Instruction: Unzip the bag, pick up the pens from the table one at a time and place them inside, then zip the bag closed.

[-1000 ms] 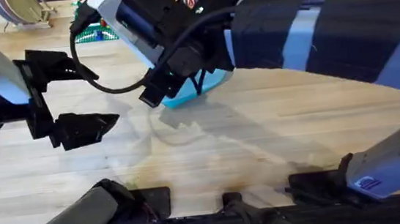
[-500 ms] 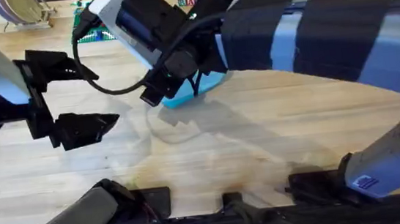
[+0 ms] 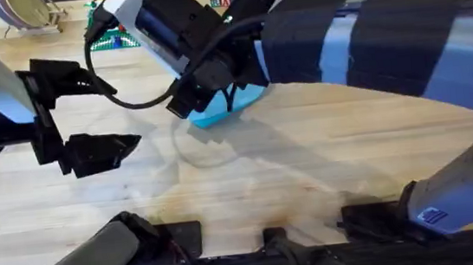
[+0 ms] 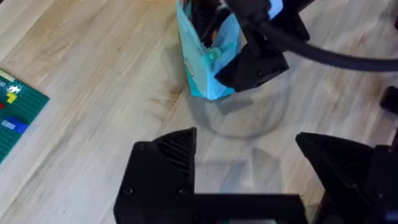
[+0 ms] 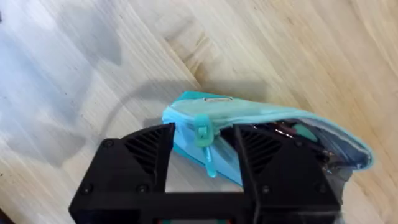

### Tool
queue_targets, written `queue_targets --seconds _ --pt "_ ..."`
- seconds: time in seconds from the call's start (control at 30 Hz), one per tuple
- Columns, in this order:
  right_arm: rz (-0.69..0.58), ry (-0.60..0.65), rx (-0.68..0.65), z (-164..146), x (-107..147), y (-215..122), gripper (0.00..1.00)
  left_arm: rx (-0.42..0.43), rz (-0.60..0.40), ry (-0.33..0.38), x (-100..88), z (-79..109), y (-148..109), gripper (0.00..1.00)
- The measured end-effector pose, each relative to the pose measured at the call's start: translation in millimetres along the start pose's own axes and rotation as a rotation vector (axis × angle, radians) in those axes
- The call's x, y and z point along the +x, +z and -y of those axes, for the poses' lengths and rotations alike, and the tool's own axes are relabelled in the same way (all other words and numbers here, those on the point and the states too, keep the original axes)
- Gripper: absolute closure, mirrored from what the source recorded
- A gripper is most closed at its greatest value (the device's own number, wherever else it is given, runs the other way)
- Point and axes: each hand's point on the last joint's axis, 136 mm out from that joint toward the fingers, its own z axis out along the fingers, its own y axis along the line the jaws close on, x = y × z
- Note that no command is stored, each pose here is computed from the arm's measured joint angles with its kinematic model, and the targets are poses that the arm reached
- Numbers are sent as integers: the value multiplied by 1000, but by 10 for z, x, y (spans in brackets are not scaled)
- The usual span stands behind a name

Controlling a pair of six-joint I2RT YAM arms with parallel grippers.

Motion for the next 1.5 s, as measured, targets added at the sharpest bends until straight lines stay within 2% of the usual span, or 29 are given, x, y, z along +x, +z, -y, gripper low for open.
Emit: queue_targets --seconds 0.6,1.47,1.5 --pt "-2 0 8 13 4 0 514 0 0 0 0 0 0 8" --pt "-3 1 16 34 7 0 851 0 0 3 0 0 0 8" --pt "-3 1 17 37 8 1 885 0 0 3 0 0 0 8"
